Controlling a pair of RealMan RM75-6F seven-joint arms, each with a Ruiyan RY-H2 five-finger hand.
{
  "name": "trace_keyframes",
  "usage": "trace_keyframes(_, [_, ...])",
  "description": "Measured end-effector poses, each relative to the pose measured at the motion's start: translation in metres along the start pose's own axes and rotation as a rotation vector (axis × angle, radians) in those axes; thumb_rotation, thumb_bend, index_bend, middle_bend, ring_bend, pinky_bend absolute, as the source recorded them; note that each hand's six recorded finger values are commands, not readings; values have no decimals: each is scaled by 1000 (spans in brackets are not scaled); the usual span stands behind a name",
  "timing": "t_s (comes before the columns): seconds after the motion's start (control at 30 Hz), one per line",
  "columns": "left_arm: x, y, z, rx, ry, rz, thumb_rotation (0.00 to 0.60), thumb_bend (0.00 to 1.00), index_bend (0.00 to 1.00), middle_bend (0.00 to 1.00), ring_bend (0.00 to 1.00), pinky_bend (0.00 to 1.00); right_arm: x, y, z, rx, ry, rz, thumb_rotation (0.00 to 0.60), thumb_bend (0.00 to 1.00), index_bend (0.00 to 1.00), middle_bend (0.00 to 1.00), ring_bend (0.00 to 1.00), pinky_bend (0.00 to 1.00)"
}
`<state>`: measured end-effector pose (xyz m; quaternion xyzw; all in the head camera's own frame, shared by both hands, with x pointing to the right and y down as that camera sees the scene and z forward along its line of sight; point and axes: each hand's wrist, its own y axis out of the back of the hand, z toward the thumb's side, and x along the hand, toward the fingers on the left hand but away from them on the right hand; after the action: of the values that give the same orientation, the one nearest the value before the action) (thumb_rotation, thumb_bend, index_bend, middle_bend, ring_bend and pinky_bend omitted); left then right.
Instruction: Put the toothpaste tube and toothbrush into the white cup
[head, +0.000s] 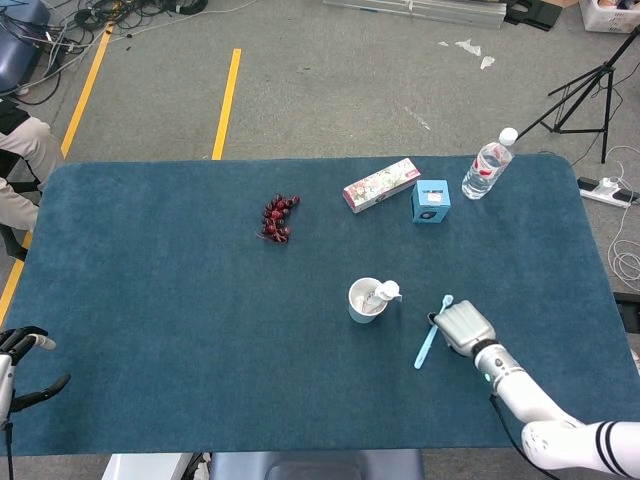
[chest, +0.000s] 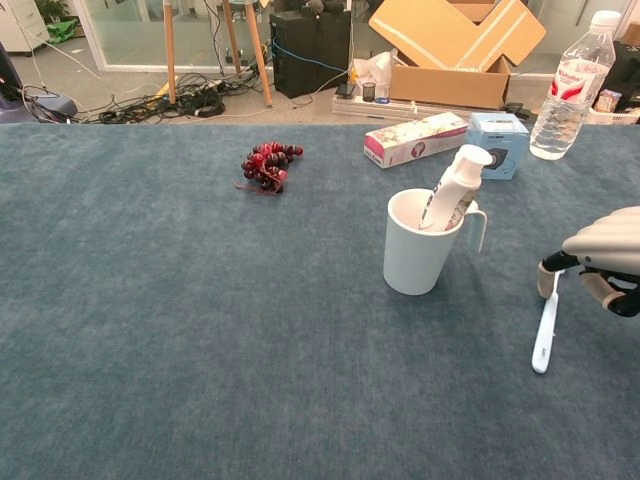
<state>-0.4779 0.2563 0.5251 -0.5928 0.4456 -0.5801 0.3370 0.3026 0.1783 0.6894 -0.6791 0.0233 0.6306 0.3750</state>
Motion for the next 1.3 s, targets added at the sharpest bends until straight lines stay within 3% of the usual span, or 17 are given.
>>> trace_keyframes(0.3, [0, -2, 0, 3, 0, -7, 600, 27, 468, 365, 311, 375, 9, 0, -6, 8, -15, 19, 600, 834, 370, 891, 915, 947])
trace_keyframes(0.53, [1, -3, 0, 4, 1, -8, 600, 26, 468, 365, 311, 375, 14, 13, -6, -10, -4, -61, 600, 795, 386, 868, 895, 947])
trace_keyframes(0.63, [1, -3, 0, 4, 1, -8, 600, 26, 468, 365, 311, 375, 19, 21, -4, -16, 21, -119, 600, 689, 390, 804, 838, 927])
trace_keyframes(0.87, [1, -3, 1, 3, -1, -6, 600, 26, 468, 365, 311, 375, 33, 31, 0, 1, 101, -239, 600, 376, 390, 540, 567, 725])
trace_keyframes(0.97, [1, -3, 1, 4, -1, -6, 600, 25, 468, 365, 311, 375, 40, 29, -1, 15, 122, -265, 600, 320, 390, 479, 442, 619])
trace_keyframes(1.07, [1, -3, 1, 5, -2, -7, 600, 27, 468, 365, 311, 375, 44, 25, -1, 32, 137, -288, 600, 287, 391, 464, 414, 595])
trace_keyframes(1.13, [1, -3, 1, 6, -2, -7, 600, 26, 468, 365, 311, 375, 47, 22, -2, 48, 147, -304, 600, 254, 391, 475, 428, 601])
trace_keyframes(1.17, [1, -3, 1, 6, -2, -7, 600, 26, 468, 365, 311, 375, 47, 21, -3, 59, 150, -312, 600, 228, 391, 526, 480, 635])
trace_keyframes(1.3, [1, -4, 2, 7, -2, -9, 600, 28, 468, 365, 311, 375, 47, 16, -6, 123, 154, -343, 600, 162, 391, 876, 805, 875])
